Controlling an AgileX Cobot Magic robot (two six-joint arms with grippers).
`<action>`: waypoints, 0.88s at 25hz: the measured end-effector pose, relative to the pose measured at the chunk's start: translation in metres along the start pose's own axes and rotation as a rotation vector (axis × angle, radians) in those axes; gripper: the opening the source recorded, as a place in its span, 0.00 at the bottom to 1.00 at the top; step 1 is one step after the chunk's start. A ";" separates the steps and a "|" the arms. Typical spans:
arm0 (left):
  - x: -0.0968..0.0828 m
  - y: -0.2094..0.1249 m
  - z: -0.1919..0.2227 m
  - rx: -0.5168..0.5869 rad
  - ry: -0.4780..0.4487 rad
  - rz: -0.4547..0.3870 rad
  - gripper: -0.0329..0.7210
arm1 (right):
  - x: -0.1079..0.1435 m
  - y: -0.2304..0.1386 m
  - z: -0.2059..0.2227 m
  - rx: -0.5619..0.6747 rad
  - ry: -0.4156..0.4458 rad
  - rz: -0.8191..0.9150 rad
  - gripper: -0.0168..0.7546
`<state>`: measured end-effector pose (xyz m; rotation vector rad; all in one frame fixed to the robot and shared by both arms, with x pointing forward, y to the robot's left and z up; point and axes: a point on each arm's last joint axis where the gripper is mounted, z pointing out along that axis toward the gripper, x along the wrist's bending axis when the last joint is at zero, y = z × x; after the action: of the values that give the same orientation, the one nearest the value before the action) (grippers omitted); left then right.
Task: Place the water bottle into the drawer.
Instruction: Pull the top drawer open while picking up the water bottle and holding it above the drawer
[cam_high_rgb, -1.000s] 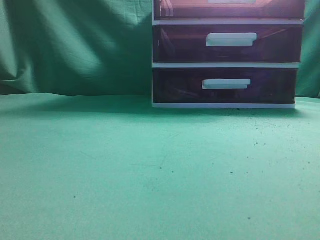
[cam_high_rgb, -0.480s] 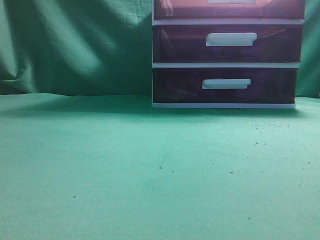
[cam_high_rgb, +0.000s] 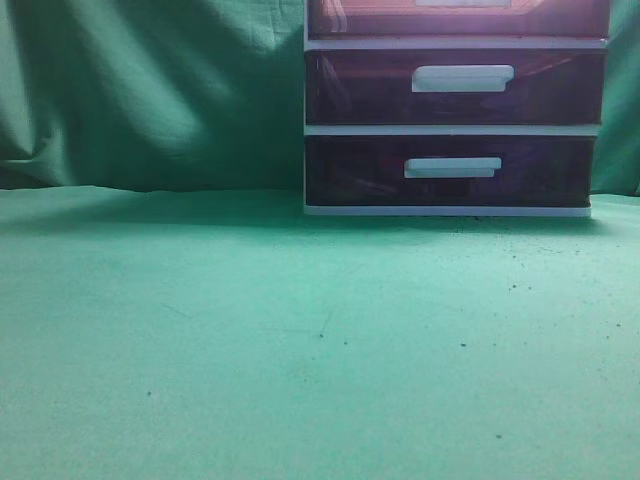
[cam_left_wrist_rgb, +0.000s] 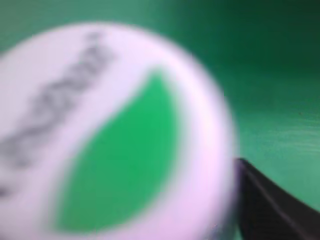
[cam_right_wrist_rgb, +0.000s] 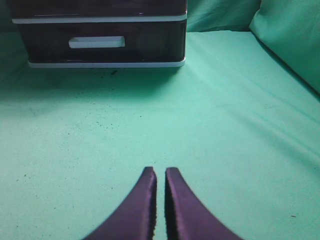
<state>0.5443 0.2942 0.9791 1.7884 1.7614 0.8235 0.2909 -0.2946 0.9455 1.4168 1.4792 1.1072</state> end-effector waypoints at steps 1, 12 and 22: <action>0.000 0.000 0.001 0.002 0.000 0.003 0.70 | 0.000 0.000 0.000 0.000 0.000 0.000 0.09; 0.002 0.004 -0.005 -0.015 0.011 0.006 0.44 | 0.000 0.000 0.000 0.000 0.000 0.000 0.09; -0.020 0.041 -0.127 -0.393 -0.122 -0.048 0.44 | 0.000 0.000 0.000 0.000 -0.001 -0.002 0.09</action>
<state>0.4824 0.2640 1.0946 1.4978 1.4414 0.9439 0.2909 -0.2946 0.9455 1.4155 1.4796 1.1056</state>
